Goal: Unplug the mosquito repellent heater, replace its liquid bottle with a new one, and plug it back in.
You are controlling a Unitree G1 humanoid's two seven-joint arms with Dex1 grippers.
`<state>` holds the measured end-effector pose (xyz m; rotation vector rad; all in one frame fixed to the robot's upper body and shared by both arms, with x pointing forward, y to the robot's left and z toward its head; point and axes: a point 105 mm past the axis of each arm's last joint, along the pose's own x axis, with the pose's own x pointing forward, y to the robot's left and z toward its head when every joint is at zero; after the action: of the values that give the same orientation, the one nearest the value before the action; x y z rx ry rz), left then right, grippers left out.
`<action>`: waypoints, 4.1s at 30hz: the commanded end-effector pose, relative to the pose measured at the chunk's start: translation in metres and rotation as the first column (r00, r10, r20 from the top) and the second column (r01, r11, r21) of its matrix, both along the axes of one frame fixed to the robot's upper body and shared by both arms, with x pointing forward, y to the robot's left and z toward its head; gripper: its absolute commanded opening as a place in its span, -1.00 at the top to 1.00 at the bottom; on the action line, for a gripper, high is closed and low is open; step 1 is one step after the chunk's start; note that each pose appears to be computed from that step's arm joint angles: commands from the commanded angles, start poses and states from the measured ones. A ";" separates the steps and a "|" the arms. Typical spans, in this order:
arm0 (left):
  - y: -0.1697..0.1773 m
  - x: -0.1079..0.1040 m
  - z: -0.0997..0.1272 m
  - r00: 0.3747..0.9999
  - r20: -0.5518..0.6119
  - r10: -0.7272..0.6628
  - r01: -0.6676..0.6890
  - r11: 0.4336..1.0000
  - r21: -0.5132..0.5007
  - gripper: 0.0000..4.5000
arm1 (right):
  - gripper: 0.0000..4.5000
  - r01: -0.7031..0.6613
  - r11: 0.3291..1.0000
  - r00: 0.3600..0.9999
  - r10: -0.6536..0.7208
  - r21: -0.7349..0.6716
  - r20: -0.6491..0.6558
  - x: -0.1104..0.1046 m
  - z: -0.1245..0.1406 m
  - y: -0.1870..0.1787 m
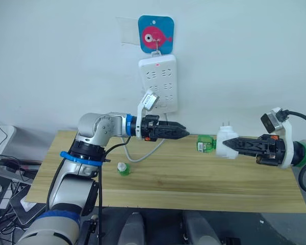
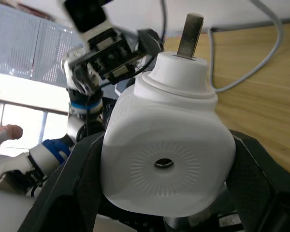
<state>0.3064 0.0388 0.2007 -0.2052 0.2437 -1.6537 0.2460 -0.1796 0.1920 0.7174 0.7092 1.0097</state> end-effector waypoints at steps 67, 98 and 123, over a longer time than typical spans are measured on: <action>-0.022 -0.033 -0.029 0.722 -0.676 -0.146 0.207 0.978 0.009 0.01 | -0.39 -0.152 0.988 0.986 0.151 -0.002 0.065 -0.019 0.015 0.020; -0.006 -0.012 -0.016 0.699 0.710 0.079 0.014 0.992 -0.125 -1.00 | -0.39 -0.025 0.998 0.997 0.020 0.061 0.071 0.000 0.020 0.002; -0.038 -0.018 -0.013 0.332 0.928 0.168 0.168 0.958 -0.234 -0.75 | -0.39 -0.099 0.992 0.990 0.091 0.077 0.107 -0.003 0.026 0.017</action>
<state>0.2904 0.0039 0.1789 0.6028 -0.8950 -1.5427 0.2482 -0.1671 0.2046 0.7248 0.6558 1.1015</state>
